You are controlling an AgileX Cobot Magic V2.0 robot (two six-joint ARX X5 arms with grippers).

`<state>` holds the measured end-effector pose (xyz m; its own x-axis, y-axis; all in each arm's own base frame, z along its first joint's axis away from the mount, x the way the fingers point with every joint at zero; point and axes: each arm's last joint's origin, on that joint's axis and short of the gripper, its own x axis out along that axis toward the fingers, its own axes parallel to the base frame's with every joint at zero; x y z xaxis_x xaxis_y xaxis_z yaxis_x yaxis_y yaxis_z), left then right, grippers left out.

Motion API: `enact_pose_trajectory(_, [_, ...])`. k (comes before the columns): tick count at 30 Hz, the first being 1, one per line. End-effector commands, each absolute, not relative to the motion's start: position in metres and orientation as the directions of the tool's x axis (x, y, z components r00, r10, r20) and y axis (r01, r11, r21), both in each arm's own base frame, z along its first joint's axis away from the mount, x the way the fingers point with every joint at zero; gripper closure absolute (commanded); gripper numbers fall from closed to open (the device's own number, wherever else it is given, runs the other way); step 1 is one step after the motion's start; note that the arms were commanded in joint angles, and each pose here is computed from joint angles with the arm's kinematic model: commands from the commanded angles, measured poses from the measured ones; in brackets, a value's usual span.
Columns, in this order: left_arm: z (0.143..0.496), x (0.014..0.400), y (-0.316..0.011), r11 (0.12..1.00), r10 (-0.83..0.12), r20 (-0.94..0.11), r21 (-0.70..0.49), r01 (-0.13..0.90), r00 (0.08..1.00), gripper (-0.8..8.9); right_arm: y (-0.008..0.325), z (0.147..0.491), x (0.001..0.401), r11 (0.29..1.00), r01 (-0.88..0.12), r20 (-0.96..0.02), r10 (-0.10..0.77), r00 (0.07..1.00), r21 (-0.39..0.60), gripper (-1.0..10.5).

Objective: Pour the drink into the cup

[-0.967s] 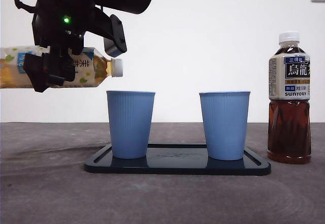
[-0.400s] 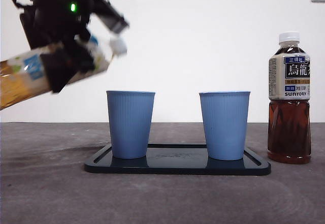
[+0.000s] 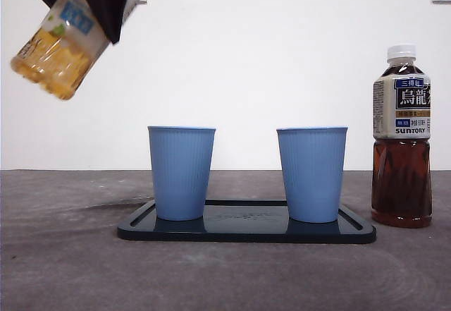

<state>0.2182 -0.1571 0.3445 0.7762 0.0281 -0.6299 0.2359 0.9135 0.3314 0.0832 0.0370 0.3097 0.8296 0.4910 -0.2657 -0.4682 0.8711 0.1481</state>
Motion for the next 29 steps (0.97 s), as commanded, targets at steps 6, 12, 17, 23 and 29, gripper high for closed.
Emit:
enact_pose_trajectory(6, [0.317,0.221,-0.141,0.975,-0.057,-0.528,0.154,0.162,0.848,5.66,0.037,0.311,0.082,0.869,-0.472,-0.273,0.494,0.825,0.145,5.4])
enact_pose_trajectory(12, [0.269,0.226,-0.134,0.993,-0.085,-0.444,0.034,0.112,0.892,5.66,0.037,0.31,0.082,0.867,-0.47,-0.285,0.498,0.819,0.166,5.4])
enact_pose_trajectory(17, [0.238,0.228,-0.128,0.996,-0.081,-0.381,-0.011,0.084,0.921,5.66,0.037,0.31,0.082,0.867,-0.47,-0.285,0.499,0.819,0.166,5.4])
enact_pose_trajectory(23, [0.217,0.231,-0.123,0.995,-0.079,-0.379,-0.083,0.051,0.922,5.66,0.037,0.311,0.082,0.867,-0.47,-0.282,0.499,0.82,0.165,5.4])
enact_pose_trajectory(29, [0.205,0.238,-0.126,0.992,-0.074,-0.381,-0.12,0.03,0.922,5.66,0.037,0.311,0.082,0.867,-0.47,-0.281,0.498,0.82,0.165,5.4])
